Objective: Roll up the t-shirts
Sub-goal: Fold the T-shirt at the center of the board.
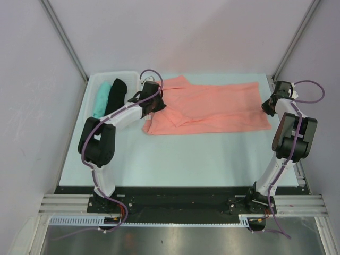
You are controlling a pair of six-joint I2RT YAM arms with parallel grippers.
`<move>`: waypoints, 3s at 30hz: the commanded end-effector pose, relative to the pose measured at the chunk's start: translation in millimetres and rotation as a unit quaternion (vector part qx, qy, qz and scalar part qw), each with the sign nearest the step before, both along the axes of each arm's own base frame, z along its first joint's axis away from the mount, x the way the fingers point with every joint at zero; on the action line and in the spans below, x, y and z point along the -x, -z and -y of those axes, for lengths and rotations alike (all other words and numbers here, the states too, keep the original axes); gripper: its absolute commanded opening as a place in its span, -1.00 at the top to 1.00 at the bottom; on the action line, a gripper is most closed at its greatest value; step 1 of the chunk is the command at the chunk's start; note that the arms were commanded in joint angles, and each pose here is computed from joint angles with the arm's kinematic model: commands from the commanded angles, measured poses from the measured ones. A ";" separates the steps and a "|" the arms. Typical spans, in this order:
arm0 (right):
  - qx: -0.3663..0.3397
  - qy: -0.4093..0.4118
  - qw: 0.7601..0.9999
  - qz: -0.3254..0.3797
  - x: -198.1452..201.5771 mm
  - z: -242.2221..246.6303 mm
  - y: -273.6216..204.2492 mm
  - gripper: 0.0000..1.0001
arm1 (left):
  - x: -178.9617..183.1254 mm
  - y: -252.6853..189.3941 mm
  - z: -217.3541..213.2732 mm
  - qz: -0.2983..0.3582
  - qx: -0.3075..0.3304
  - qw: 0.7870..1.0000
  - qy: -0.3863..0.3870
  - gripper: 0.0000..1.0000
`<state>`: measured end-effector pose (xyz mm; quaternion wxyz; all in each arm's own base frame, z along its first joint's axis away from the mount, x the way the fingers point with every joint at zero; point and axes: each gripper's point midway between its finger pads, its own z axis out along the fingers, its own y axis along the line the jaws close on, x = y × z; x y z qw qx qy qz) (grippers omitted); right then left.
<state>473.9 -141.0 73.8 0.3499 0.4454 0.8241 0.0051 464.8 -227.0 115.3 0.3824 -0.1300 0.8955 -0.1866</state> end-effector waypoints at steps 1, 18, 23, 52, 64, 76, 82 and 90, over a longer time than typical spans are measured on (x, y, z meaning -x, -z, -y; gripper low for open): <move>0.018 0.012 1.000 0.007 -7.0 11.9 -6.7 1.00 | -11.3 -52.1 -2.3 0.059 0.022 0.998 -0.001 1.00; 0.022 0.031 0.999 0.010 -0.3 23.7 -11.4 1.00 | -11.5 -68.1 -7.1 0.072 0.031 0.997 -0.005 1.00; 0.021 0.027 0.999 0.017 -3.6 25.1 -11.7 1.00 | -18.5 -54.0 -11.0 0.061 0.023 0.998 -0.010 1.00; -0.049 -0.005 0.998 0.028 102.7 -41.4 -26.7 0.14 | 116.1 4.8 -60.0 0.049 0.078 0.993 -0.077 0.01; -0.082 0.004 0.996 0.042 100.7 -34.3 -7.8 0.17 | 88.0 39.2 -63.4 0.021 0.072 0.991 -0.108 -0.01; -0.094 0.007 0.995 0.024 94.9 -32.2 17.9 0.22 | 84.6 66.0 -94.3 -0.007 0.031 0.989 -0.147 0.05; -0.092 0.010 0.995 0.023 95.6 -29.3 19.7 0.22 | 85.1 76.2 -106.4 -0.018 0.016 0.987 -0.158 0.06; -0.095 0.010 0.995 0.023 96.3 -26.4 20.8 0.22 | 80.8 77.0 -132.6 -0.020 0.016 0.982 -0.189 0.01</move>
